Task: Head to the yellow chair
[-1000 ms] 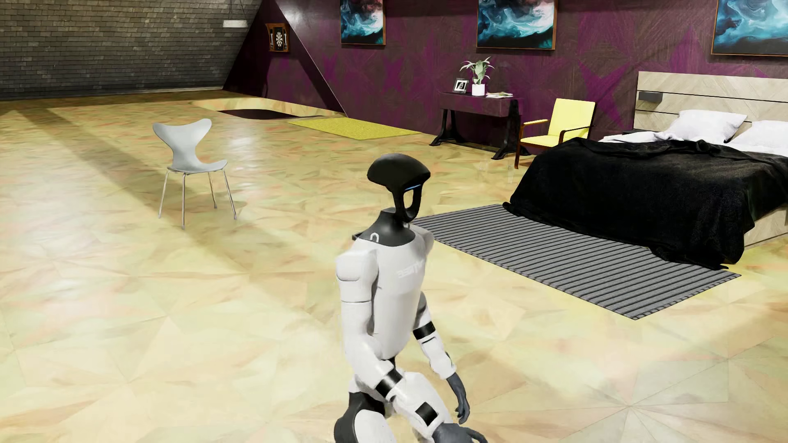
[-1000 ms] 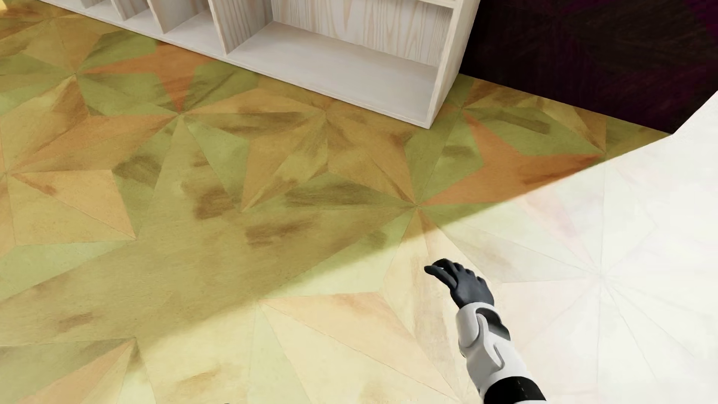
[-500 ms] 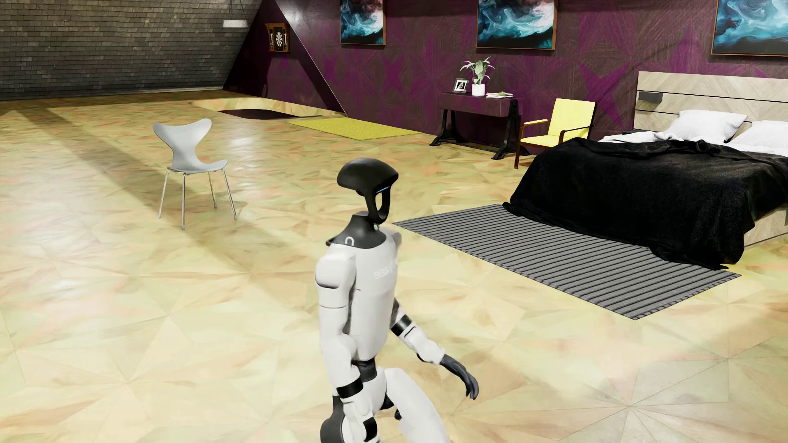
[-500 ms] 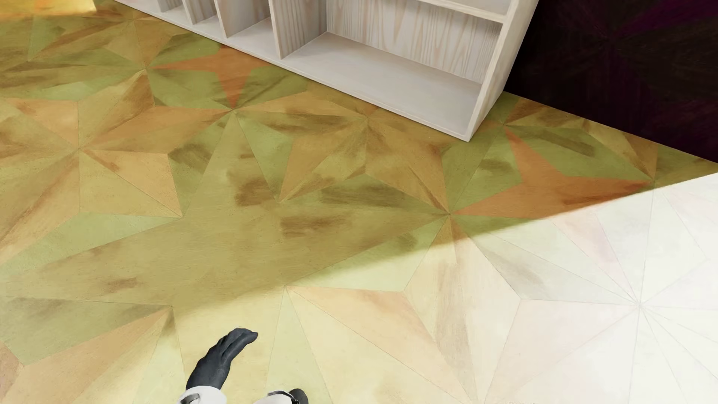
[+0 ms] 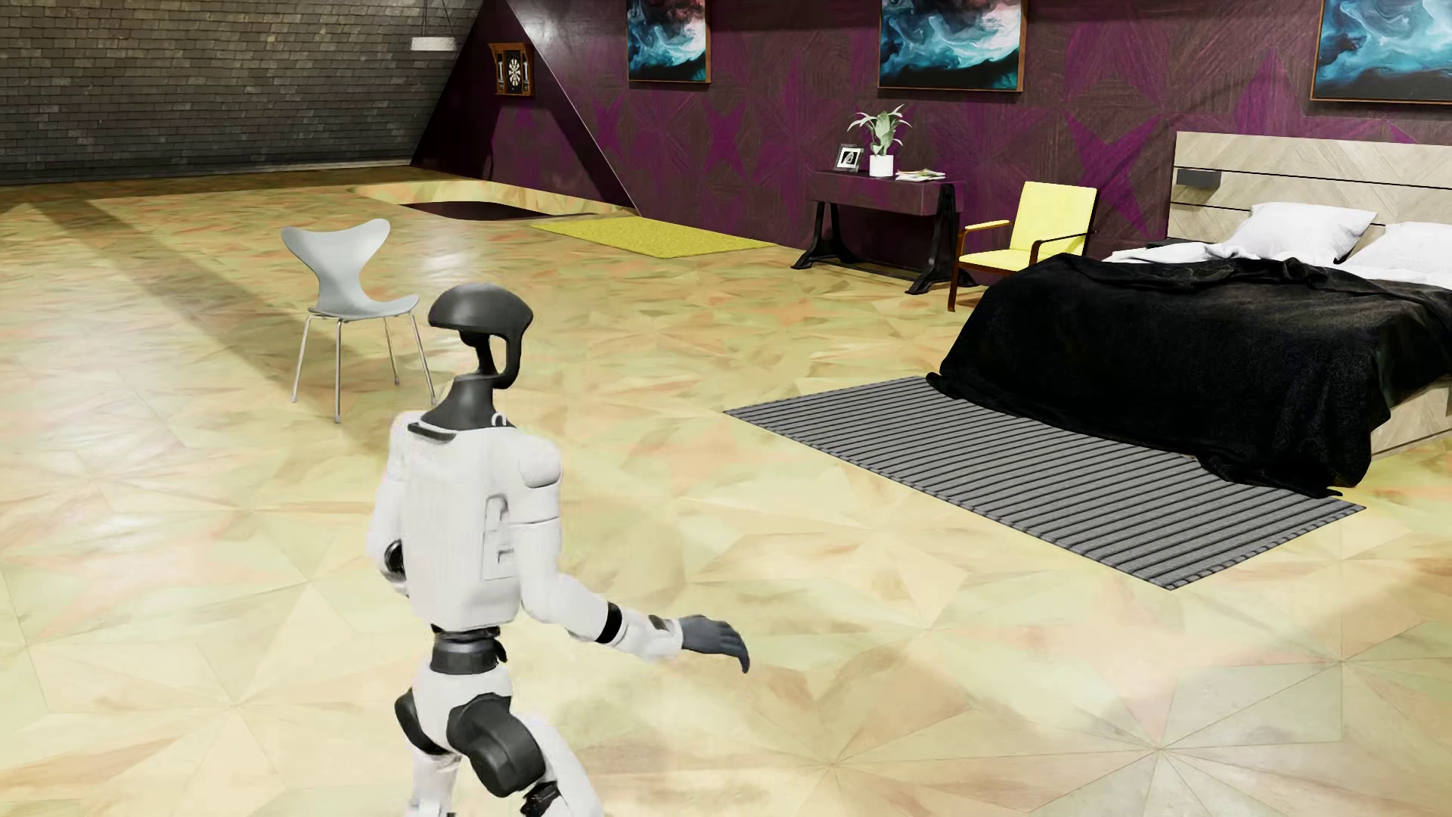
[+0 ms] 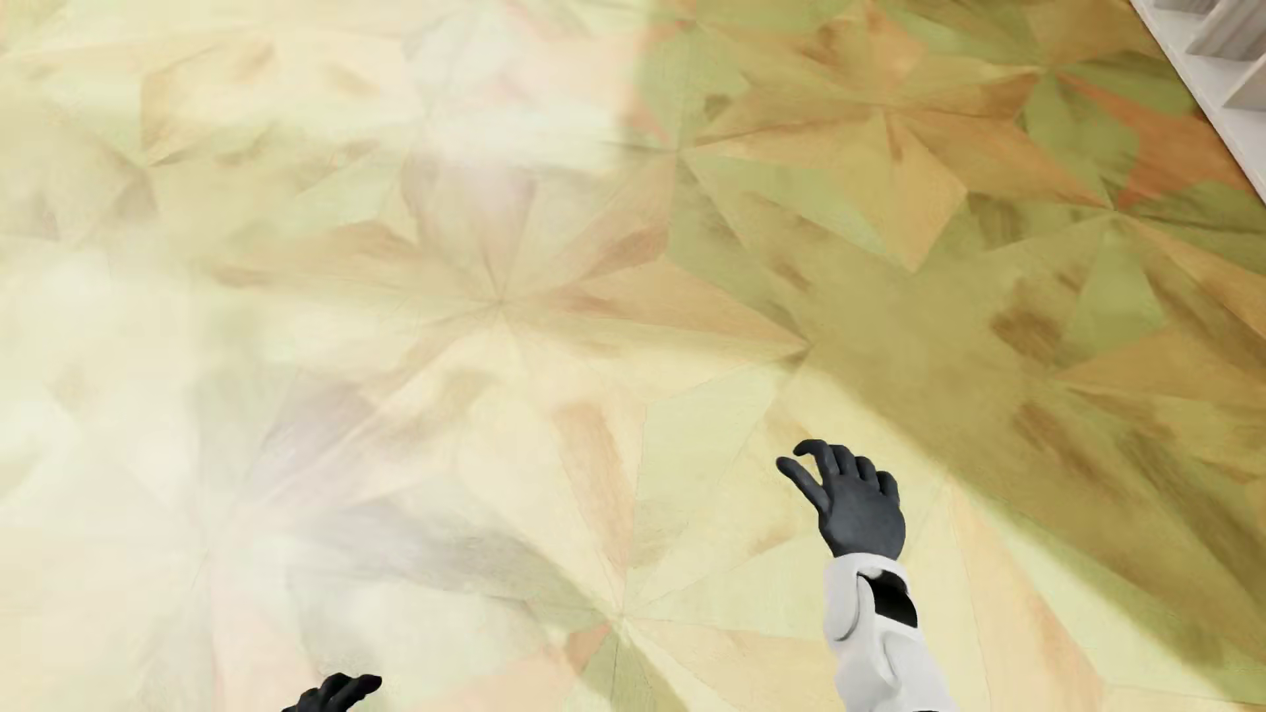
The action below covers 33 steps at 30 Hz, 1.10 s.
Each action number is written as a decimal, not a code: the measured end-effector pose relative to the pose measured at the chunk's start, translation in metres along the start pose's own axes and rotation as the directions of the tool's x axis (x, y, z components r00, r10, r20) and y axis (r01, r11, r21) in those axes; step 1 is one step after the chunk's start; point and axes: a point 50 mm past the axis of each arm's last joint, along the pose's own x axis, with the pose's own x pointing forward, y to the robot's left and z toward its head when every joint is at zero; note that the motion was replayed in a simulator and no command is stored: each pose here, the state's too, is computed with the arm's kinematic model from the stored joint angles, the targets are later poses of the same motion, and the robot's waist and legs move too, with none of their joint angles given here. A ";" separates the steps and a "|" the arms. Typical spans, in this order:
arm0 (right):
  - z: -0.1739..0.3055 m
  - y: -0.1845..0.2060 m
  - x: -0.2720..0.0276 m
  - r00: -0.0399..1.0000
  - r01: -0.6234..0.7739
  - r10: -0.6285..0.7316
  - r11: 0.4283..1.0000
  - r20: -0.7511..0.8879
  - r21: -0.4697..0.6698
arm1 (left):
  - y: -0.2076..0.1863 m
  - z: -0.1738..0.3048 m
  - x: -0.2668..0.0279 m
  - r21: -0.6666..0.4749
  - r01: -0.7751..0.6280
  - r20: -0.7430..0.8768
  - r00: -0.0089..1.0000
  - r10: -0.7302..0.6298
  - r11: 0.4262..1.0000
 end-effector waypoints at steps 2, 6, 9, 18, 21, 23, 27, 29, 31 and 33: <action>-0.055 -0.013 -0.021 0.975 0.060 -0.023 0.985 -0.221 0.159 | 0.000 0.043 0.000 0.065 0.080 0.233 0.968 -0.093 0.995; -0.113 0.057 -0.104 0.770 -0.480 0.479 0.870 -0.421 0.113 | 0.013 0.096 -0.003 0.045 0.033 0.435 0.899 -0.050 0.998; -0.094 0.114 -0.171 0.352 -0.907 0.889 0.401 -0.294 0.127 | 0.041 0.144 -0.018 -0.113 -0.017 0.649 0.756 0.087 0.993; -0.065 0.136 -0.173 0.408 -0.897 0.854 0.442 -0.322 0.035 | 0.062 0.154 -0.009 -0.287 -0.146 0.539 0.792 0.286 0.947; -0.050 0.106 -0.098 0.694 -0.666 0.643 0.744 -0.323 0.052 | -0.002 0.063 0.024 0.228 0.128 0.188 0.967 -0.173 0.965; -0.022 0.069 -0.049 0.907 -0.358 0.383 0.921 -0.176 0.156 | -0.034 -0.010 0.015 0.404 0.371 -0.096 0.926 -0.364 0.837; 0.041 -0.004 0.004 0.983 -0.096 0.051 0.963 0.179 0.253 | -0.068 -0.091 -0.034 0.113 0.480 -0.226 0.865 -0.448 0.870; 0.057 -0.023 0.007 0.962 -0.047 -0.026 0.965 0.273 0.257 | -0.079 -0.110 -0.057 -0.026 0.416 -0.273 0.872 -0.407 0.909; 0.044 -0.019 -0.002 0.972 -0.059 0.000 0.967 0.234 0.247 | -0.093 -0.115 -0.071 -0.096 0.395 -0.338 0.850 -0.403 0.914; 0.018 0.010 -0.023 0.985 -0.156 0.137 0.967 0.102 0.200 | -0.102 -0.104 -0.067 -0.036 0.444 -0.381 0.822 -0.423 0.895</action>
